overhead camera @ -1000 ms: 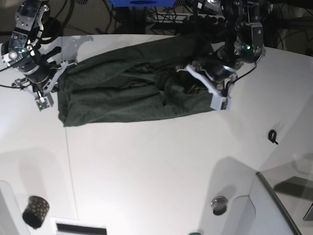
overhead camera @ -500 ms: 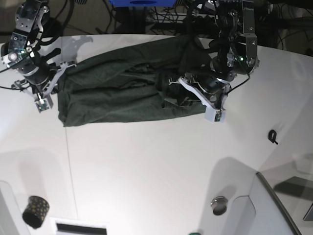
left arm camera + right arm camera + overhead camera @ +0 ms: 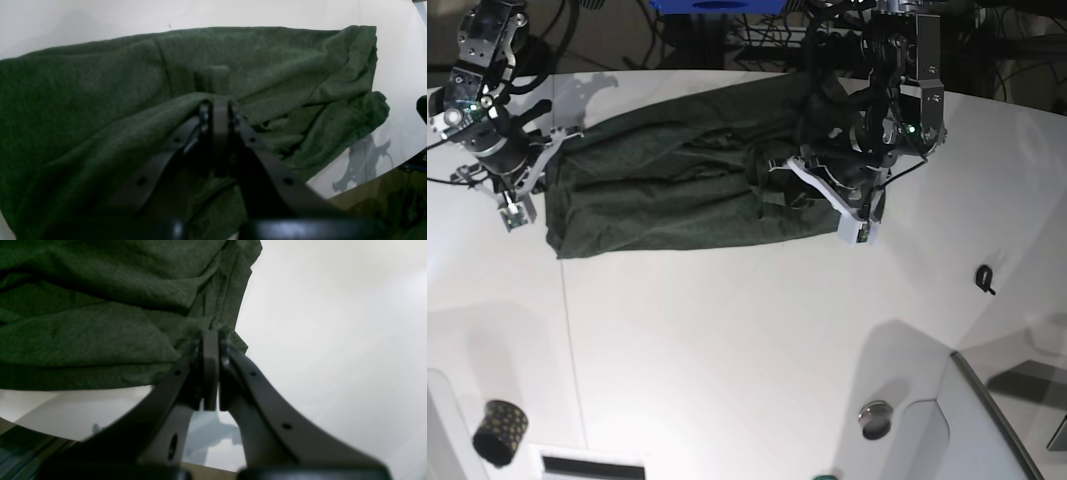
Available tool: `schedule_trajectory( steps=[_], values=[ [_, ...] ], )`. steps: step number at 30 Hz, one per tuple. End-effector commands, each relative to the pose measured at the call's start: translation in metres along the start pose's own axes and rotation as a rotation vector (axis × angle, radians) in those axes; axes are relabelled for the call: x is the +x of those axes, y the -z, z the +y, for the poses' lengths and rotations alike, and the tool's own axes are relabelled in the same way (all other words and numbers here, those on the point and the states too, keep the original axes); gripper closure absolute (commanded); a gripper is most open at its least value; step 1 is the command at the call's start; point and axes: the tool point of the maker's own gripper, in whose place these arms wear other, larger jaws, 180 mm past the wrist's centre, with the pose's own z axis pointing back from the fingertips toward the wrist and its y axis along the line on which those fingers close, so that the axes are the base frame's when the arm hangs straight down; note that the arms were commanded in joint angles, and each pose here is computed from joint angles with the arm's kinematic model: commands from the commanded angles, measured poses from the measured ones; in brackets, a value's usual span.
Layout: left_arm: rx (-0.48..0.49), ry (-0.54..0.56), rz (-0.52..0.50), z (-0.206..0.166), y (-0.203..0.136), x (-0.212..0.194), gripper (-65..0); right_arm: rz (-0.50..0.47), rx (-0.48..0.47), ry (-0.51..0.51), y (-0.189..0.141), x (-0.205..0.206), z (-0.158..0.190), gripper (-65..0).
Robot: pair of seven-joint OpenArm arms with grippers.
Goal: Layout the t-shirt on the table in an organized manner, then fold the t-shirt properly
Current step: 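Lower the left gripper onto the shirt strip's end and grasp it, then release the strip and raise both grippers off the shirt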
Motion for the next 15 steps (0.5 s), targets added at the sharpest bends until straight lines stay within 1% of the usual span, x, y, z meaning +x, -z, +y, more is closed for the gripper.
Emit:
schedule_trajectory(
  steps=[1, 2, 4, 6, 8, 9, 10, 11, 13, 15],
  values=[
    [-0.015, 0.013, -0.046, -0.004, -0.003, 0.014, 0.0, -0.04, -0.006, -0.01, -0.003, 0.011, -0.003, -0.9],
    [-0.014, 0.016, -0.048, -0.004, -0.003, 0.015, -3.8, -0.04, -0.006, -0.01, -0.003, 0.011, -0.003, -0.9],
    [-0.016, 0.015, -0.048, -0.004, -0.005, 0.014, -21.2, -0.041, -0.005, -0.011, -0.003, 0.012, -0.003, -0.9],
    [-0.017, 0.017, -0.051, -0.004, -0.006, 0.015, -34.6, -0.041, -0.005, -0.011, -0.003, 0.012, -0.003, -0.9],
    [-0.02, 0.025, -0.071, -0.007, -0.01, 0.021, -44.8, -0.041, -0.003, -0.012, -0.003, 0.012, -0.002, -0.9],
    [-0.023, 0.035, -0.085, -0.009, -0.013, 0.025, -48.7, -0.042, -0.004, -0.012, -0.003, 0.012, -0.003, -0.9],
    [-0.019, 0.038, -0.096, -0.009, -0.018, 0.027, -51.0, -0.043, -0.005, -0.013, -0.003, 0.013, -0.003, -0.9],
    [-0.019, 0.047, -0.115, -0.011, -0.023, 0.031, -51.8, -0.046, -0.006, -0.015, -0.004, 0.014, -0.003, -0.9],
    [-0.015, 0.076, -0.153, -0.014, -0.034, 0.043, -51.8, -0.05, 0.018, -0.041, -0.002, 0.017, 0.007, -0.9],
    [0.034, 0.079, -0.173, 0.005, -0.045, 0.048, -51.8, -0.051, 0.051, -0.067, -0.001, 0.019, 0.02, -0.9]
  ],
)
